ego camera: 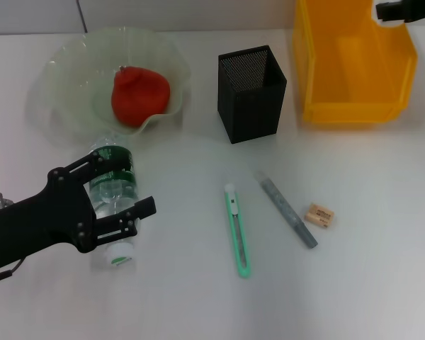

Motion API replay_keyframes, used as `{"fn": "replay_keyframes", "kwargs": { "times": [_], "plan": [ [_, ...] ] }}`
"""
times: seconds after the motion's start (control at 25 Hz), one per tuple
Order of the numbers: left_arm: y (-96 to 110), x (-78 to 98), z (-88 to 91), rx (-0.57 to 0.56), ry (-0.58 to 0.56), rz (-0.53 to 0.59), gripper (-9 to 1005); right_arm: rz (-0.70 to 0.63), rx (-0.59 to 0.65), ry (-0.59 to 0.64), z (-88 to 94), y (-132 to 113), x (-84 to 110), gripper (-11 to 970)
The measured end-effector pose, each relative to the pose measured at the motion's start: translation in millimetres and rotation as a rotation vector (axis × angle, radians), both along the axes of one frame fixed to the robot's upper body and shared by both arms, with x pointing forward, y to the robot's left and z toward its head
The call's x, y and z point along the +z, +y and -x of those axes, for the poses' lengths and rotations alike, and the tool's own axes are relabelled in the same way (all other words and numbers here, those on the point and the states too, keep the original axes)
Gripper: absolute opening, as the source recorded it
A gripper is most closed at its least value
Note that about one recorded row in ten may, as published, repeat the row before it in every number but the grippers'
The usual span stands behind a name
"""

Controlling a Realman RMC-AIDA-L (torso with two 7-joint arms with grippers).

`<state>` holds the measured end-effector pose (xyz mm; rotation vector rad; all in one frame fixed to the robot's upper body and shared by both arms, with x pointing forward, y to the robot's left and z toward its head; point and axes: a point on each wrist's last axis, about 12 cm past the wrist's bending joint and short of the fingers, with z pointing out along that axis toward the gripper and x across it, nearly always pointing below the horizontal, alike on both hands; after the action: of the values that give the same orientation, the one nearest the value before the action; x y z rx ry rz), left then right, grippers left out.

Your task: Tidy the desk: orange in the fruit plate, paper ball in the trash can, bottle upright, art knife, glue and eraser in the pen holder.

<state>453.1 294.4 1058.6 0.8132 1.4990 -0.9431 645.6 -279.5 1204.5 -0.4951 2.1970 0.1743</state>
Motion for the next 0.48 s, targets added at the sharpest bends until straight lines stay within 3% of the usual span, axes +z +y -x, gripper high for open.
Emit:
{"fn": "replay_keyframes", "kwargs": {
  "times": [0.12,0.32,0.48],
  "plan": [
    [1,-0.5,-0.3,0.003,0.01,-0.006,844,0.025,0.017,-0.001,-9.5,4,-8.7,578],
    [4,2.6,0.7,0.009,0.017,0.008,843,0.021,0.032,-0.002,-10.6,7,-11.8,584],
    [4,10.3,-4.3,-0.008,0.035,0.007,842,-0.035,0.065,-0.026,-5.7,10,-11.5,737]
  ]
}}
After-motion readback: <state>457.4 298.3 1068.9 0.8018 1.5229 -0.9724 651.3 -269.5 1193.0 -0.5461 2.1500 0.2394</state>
